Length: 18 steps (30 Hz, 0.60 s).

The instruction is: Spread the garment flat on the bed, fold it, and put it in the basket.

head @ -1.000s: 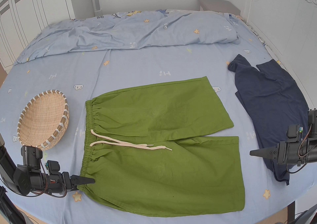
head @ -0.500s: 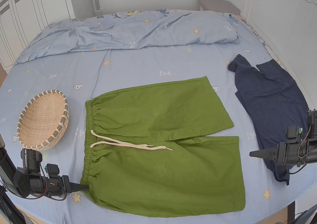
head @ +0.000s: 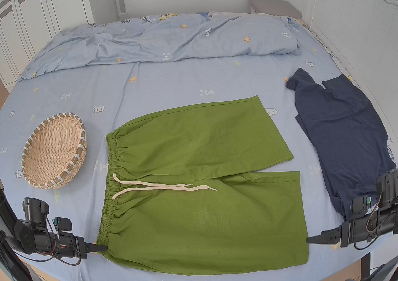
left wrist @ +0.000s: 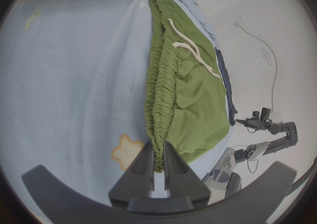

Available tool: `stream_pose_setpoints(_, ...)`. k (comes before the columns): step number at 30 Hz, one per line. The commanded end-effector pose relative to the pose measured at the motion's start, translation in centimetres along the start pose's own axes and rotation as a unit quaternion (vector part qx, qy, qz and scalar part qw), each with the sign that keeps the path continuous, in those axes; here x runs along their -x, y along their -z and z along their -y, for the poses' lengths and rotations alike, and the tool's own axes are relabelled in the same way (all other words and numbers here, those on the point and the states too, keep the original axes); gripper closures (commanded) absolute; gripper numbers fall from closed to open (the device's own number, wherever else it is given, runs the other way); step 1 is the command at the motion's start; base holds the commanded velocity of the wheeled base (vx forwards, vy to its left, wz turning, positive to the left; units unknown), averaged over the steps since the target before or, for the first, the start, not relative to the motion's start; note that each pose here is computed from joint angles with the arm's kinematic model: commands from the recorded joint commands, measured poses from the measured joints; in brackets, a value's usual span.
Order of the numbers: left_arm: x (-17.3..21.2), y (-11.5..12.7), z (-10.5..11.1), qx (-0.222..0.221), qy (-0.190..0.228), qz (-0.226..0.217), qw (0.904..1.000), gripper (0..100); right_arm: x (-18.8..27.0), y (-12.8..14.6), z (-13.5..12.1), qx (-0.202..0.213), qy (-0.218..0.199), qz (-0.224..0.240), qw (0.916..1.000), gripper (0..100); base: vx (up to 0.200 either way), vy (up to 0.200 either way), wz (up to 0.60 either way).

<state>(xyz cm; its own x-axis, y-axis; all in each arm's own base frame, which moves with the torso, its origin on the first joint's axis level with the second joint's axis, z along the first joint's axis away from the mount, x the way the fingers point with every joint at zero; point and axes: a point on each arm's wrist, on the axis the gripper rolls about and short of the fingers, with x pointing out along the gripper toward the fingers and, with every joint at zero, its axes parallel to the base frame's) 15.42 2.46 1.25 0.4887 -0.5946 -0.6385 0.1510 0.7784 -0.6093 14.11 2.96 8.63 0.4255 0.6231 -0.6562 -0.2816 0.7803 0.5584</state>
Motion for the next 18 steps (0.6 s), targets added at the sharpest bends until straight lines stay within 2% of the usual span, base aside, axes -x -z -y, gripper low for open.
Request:
stream_pose_setpoints(1,0.0,0.3,-0.7,0.018,-0.007,-0.003,0.9998,100,-0.4,2.8,0.7,-0.005,0.003,-0.050,0.9987,0,0.000,0.000,0.00)
stream_pose_setpoints(4,0.0,0.3,-0.6,0.018,-0.007,-0.004,0.9998,100,-1.0,3.8,1.2,-0.011,-0.005,-0.086,0.9962,0,0.000,0.000,0.00)
stream_pose_setpoints(11,0.0,0.3,-0.6,0.016,-0.007,-0.003,0.9998,100,-2.0,3.8,1.8,-0.027,-0.011,-0.109,0.9936,0,0.000,0.000,0.00)
stream_pose_setpoints(18,0.1,0.3,-0.6,0.015,-0.007,-0.002,0.9999,100,-4.7,3.4,3.6,-0.036,-0.009,-0.127,0.9912,0,0.000,0.000,0.00)
